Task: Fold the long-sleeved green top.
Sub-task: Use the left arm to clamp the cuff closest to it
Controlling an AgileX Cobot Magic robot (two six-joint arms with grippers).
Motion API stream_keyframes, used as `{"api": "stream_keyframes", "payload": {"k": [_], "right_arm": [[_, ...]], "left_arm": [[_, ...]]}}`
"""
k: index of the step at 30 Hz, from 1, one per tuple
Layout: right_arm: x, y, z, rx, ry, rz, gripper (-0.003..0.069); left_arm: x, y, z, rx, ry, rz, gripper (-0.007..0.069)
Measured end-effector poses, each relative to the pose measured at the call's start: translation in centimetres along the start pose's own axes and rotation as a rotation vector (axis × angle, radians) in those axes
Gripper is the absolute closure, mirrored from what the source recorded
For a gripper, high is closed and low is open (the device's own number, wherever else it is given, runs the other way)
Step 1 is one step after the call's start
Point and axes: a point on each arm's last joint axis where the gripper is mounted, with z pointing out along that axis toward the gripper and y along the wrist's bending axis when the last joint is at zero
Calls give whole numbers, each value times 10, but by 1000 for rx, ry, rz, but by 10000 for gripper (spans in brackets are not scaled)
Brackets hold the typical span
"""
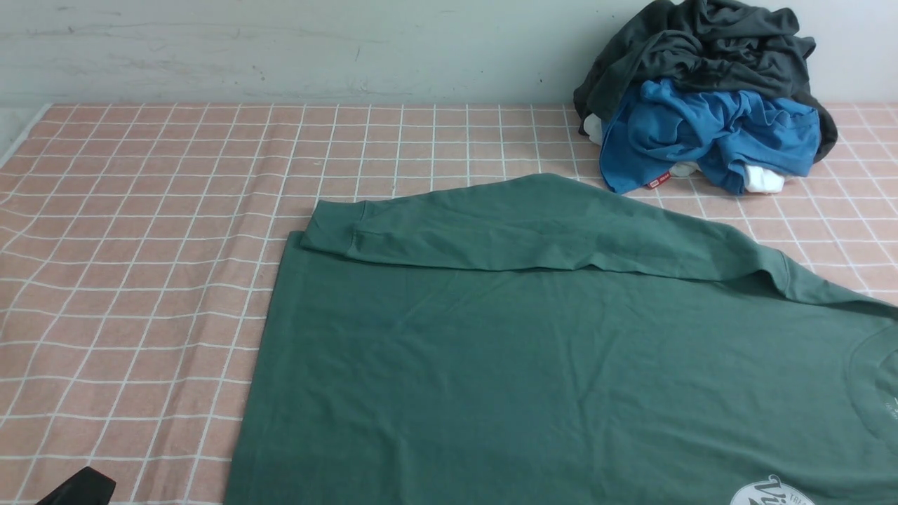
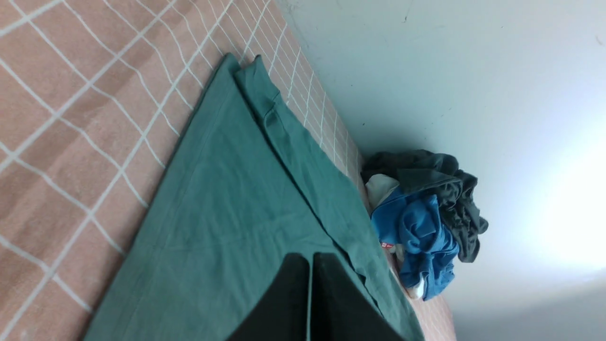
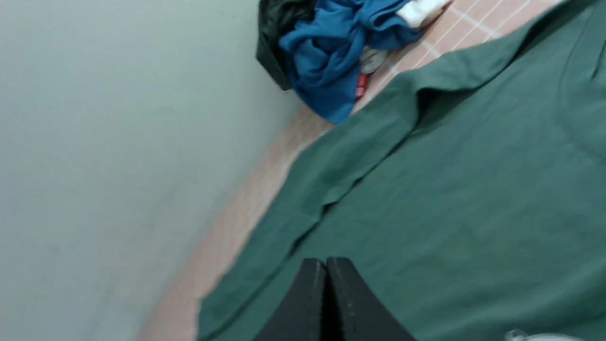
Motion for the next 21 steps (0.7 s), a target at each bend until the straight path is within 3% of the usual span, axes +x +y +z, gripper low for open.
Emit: {"api": "stream_keyframes", "payload": {"k": [4, 8, 13, 15, 16, 18, 21], "right_arm": [[-1, 2, 0, -25, -8, 71, 673], [-4, 4, 0, -39, -40, 39, 673], [-10, 13, -3, -46, -64, -229, 673], [-18, 26, -4, -49, -77, -325, 673], [-28, 41, -2, -15, -66, -428, 673], [-36, 55, 0, -9, -40, -530, 673], [-57, 91, 19, 64, 124, -787, 673]], "left_arm": [[-1, 0, 0, 4, -7, 14, 628], [-2, -9, -2, 25, 4, 178, 628], [-15, -56, -16, 103, 42, 557, 628], [-18, -68, -14, 76, 101, 641, 628], [-25, -81, -9, 11, 200, 757, 628], [-32, -89, -3, -44, 270, 835, 628], [-54, -108, 16, -206, 467, 1017, 628]]}}
